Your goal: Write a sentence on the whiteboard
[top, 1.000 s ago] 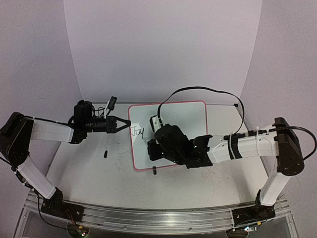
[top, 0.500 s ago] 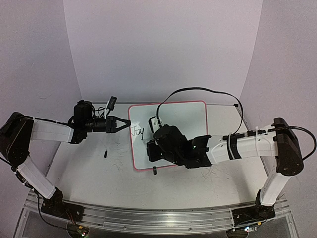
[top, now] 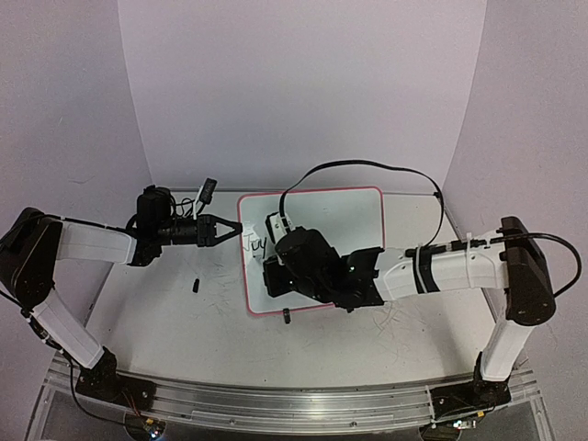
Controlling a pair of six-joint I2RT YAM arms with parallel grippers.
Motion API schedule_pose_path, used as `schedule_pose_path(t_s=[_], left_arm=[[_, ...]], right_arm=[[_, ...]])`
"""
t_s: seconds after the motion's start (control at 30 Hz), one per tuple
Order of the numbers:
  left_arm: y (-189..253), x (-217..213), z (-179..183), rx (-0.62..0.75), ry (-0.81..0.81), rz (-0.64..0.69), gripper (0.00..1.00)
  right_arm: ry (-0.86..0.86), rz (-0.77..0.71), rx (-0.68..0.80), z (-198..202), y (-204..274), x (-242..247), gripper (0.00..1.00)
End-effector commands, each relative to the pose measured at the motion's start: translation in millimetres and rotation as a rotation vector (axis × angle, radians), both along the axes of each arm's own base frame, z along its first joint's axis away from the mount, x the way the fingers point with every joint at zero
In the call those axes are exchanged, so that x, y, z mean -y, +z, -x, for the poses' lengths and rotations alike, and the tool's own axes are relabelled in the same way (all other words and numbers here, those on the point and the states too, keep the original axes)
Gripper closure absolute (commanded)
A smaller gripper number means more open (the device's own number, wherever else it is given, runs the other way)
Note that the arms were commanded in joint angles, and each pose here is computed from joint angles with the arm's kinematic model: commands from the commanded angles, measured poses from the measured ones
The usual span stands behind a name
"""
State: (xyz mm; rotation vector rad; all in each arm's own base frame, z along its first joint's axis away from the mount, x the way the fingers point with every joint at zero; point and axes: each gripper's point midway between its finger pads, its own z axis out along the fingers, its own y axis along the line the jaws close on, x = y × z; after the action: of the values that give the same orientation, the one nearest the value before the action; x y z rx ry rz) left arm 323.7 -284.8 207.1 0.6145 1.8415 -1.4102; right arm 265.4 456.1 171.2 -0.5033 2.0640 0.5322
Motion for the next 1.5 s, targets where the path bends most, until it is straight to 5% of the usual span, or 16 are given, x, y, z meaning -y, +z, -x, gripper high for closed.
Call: schedule_pose_path(t_s=[0.0,0.2,0.37,1.47], left_arm=[[33,2,4,0.089,-0.033,0.052,1.0],[31,2,3,0.09,-0.026,0.047,1.0],[29,1,4,0.103,-0.024,0.04,1.0],[26,-1,4,0.1,-0.011,0.029,1.0]], right_arm=[[-0.014,-0.022,0.036,-8,18,-4,1.0],[0.075,-0.147,0.073,24,66,25,1.0],[0.008,-0.146,0.12,22,58,60,1.0],[-0.007,-0.06,0.237,5,66,47,1.0]])
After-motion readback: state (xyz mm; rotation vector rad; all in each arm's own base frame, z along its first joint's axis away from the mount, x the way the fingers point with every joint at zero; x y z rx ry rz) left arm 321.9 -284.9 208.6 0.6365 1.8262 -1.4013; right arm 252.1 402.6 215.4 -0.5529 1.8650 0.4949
